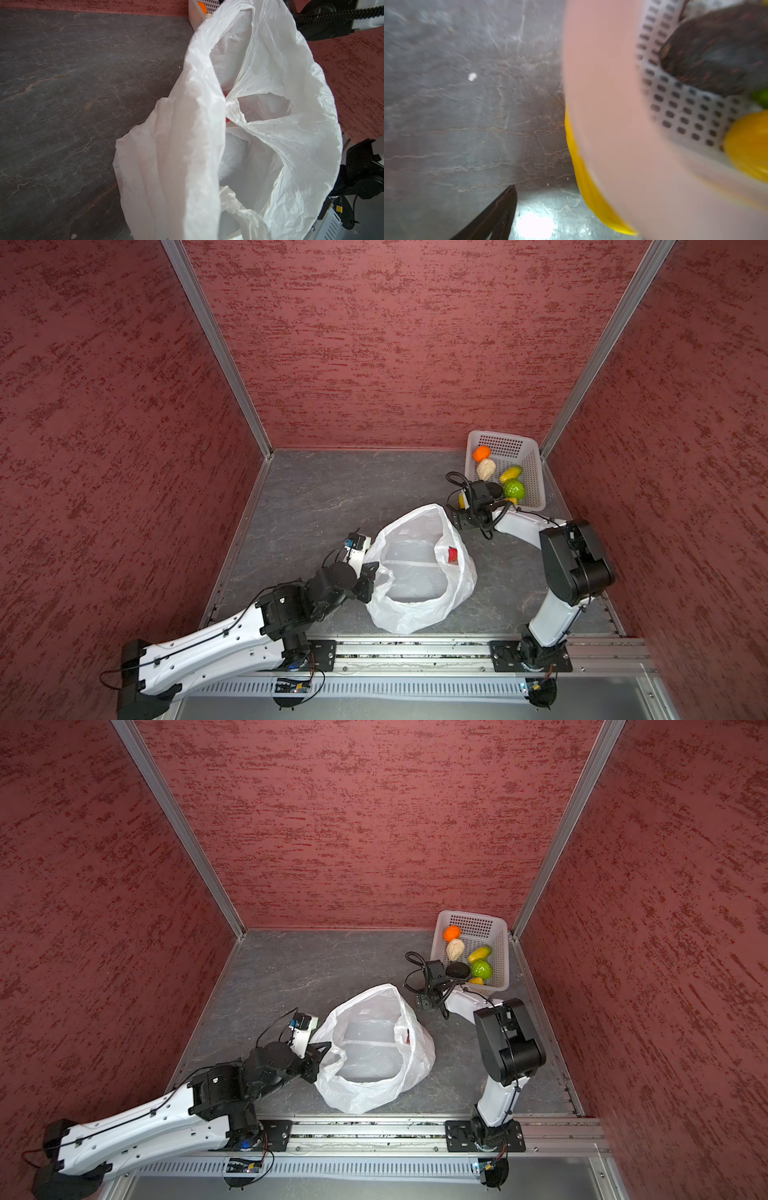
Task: Untie the knot of the plastic bag and take out the fruit
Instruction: Pick up the fruit from the middle-right of the table.
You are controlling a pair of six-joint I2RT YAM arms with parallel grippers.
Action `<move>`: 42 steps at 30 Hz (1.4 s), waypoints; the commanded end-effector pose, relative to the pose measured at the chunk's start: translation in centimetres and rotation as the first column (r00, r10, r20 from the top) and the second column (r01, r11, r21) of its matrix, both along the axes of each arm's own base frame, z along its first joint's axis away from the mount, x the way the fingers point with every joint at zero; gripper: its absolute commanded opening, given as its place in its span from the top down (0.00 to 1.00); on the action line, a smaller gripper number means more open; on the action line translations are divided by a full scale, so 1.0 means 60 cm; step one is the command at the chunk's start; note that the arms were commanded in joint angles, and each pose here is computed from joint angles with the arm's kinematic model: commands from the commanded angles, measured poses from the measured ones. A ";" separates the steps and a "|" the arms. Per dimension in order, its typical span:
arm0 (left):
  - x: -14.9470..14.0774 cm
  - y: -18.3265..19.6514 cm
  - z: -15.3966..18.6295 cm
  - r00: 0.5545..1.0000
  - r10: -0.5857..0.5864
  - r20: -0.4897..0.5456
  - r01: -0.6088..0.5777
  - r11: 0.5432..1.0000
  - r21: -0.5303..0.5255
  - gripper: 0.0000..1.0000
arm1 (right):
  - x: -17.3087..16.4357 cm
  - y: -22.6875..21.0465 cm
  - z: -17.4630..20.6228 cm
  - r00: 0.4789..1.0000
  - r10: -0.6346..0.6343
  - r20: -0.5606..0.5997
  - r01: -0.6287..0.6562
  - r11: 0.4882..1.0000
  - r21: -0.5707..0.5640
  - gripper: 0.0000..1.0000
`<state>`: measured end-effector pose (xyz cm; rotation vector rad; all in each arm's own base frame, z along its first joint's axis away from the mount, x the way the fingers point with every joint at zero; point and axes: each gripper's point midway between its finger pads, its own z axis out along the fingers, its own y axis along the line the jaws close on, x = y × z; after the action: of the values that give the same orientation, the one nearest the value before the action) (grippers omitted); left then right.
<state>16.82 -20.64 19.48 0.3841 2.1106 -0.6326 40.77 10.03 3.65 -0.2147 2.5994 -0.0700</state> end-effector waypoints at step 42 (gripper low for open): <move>0.002 -0.011 0.011 1.000 -0.007 0.014 0.008 1.000 -0.027 1.00 | 0.079 -0.072 0.352 0.939 -0.096 0.330 0.053 0.989 0.135 0.89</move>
<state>16.85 -20.83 19.40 0.3872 2.1121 -0.6325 43.71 8.06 25.95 -0.0871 2.2236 0.0959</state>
